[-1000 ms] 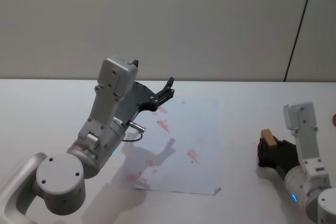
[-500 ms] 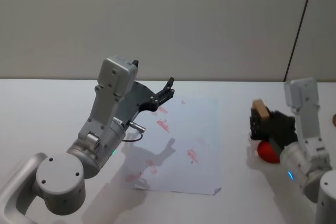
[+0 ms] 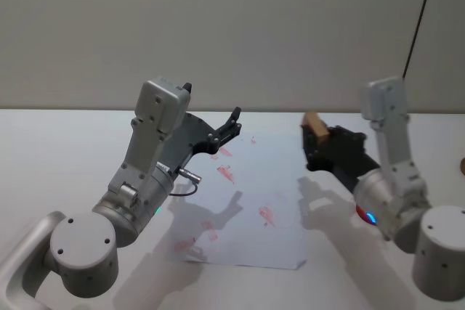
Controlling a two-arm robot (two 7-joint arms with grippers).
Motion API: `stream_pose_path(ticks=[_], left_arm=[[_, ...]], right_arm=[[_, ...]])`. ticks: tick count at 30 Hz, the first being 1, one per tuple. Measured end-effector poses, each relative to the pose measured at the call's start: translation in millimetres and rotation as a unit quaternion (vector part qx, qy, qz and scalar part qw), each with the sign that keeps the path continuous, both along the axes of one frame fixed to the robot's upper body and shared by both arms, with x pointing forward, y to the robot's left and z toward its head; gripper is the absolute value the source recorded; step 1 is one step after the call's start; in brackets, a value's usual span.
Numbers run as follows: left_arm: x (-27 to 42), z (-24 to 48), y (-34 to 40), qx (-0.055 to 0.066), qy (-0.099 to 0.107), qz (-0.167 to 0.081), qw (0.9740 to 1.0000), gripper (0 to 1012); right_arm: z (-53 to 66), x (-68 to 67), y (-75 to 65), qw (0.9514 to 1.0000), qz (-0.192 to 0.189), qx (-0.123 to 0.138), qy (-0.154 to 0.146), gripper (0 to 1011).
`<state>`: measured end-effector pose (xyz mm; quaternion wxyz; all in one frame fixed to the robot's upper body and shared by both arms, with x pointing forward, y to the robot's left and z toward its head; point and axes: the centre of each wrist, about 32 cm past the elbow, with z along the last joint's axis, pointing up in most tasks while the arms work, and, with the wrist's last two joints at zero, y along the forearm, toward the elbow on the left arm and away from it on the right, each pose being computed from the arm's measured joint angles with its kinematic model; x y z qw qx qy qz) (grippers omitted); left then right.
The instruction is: Use the one hand to pick up the stamp and affix it onto the A4 paper.
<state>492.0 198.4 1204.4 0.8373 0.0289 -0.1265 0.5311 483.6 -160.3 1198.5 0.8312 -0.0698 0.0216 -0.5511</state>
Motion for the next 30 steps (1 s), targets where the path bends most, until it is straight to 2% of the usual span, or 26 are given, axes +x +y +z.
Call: stream_pose_path(ticks=[8, 13, 18, 30], left_arm=[[0.0, 0.0, 0.0, 0.0, 0.0, 0.0, 1.0, 1003], [0.0, 0.0, 0.0, 0.0, 0.0, 0.0, 1.0, 1003], [0.0, 0.0, 0.0, 0.0, 0.0, 0.0, 1.0, 1003], [0.0, 0.0, 0.0, 0.0, 0.0, 0.0, 1.0, 1003]], right_arm=[[-2.3, 14.8, 18.1, 0.9986, 0.045, -0.014, 0.024, 221], [-8.2, 23.6, 28.9, 0.9966, 0.06, -0.037, 0.043, 221], [-18.8, 30.7, 37.4, 0.9938, 0.063, -0.063, 0.066, 221], [-36.2, 37.7, 48.5, 0.9886, 0.056, -0.098, 0.099, 221]])
